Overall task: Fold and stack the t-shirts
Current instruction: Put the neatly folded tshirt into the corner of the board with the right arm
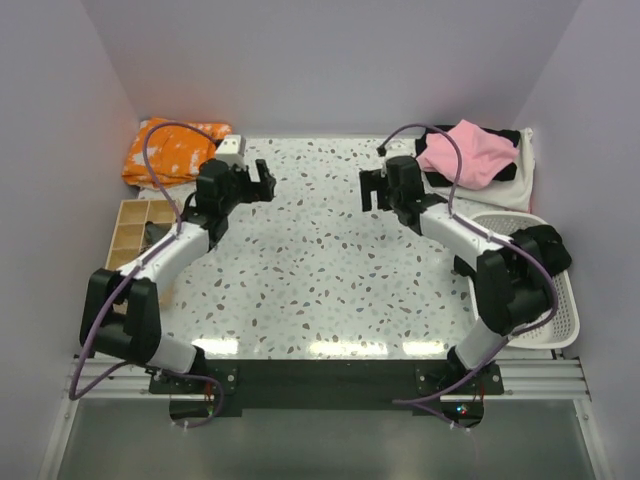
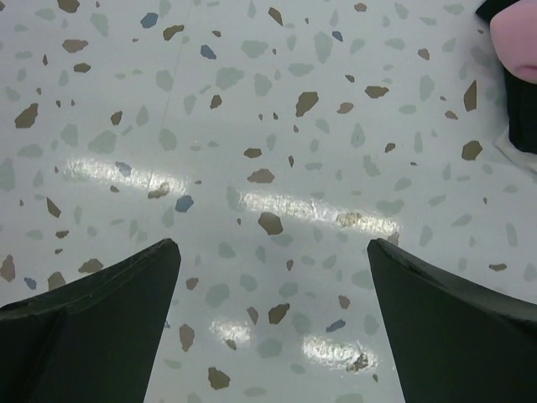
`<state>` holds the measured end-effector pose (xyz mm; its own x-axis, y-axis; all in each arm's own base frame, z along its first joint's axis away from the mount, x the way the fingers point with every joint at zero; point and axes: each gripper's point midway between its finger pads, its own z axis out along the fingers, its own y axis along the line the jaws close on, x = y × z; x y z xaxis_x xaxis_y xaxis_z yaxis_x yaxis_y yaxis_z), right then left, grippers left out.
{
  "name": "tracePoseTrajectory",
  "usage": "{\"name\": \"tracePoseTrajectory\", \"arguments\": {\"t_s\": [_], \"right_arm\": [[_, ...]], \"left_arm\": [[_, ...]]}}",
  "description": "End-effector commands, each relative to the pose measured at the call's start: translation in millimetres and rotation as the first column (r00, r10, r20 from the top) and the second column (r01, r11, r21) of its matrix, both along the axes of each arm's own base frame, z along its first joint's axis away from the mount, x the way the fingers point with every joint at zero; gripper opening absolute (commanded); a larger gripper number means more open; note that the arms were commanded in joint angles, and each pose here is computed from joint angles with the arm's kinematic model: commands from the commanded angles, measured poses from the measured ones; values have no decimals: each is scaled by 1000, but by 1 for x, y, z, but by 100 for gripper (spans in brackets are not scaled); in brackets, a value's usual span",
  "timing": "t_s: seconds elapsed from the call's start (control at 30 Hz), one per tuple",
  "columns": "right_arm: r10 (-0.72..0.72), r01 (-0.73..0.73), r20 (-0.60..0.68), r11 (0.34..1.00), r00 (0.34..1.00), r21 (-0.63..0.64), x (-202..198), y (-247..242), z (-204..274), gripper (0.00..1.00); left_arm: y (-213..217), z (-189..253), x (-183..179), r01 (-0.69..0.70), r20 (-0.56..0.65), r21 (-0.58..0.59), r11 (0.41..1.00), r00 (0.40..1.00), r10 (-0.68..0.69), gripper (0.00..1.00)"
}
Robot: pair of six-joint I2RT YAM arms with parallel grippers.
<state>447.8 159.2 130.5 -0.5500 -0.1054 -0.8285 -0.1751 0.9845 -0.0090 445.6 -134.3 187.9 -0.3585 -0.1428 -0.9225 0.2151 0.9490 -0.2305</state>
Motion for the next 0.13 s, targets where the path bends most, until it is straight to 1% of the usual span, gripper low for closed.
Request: {"name": "tracePoseTrajectory", "arguments": {"t_s": [0.0,0.03,0.07,0.1], "right_arm": [[-36,32,107,999,994,33,-18,-7,38,99],[-47,42,126,998,991,44,-22,-10,34,99],[-102,92,168,994,981,66,-25,-19,48,99],[-148,137,171,988,974,71,-26,-26,47,99]], "left_arm": [[26,17,-20,-107,55,30,994,993,105,100],[30,16,-23,-122,54,35,992,991,120,100],[33,16,-26,-136,56,37,990,989,133,100],[41,12,-30,-171,51,47,984,984,168,100]]}}
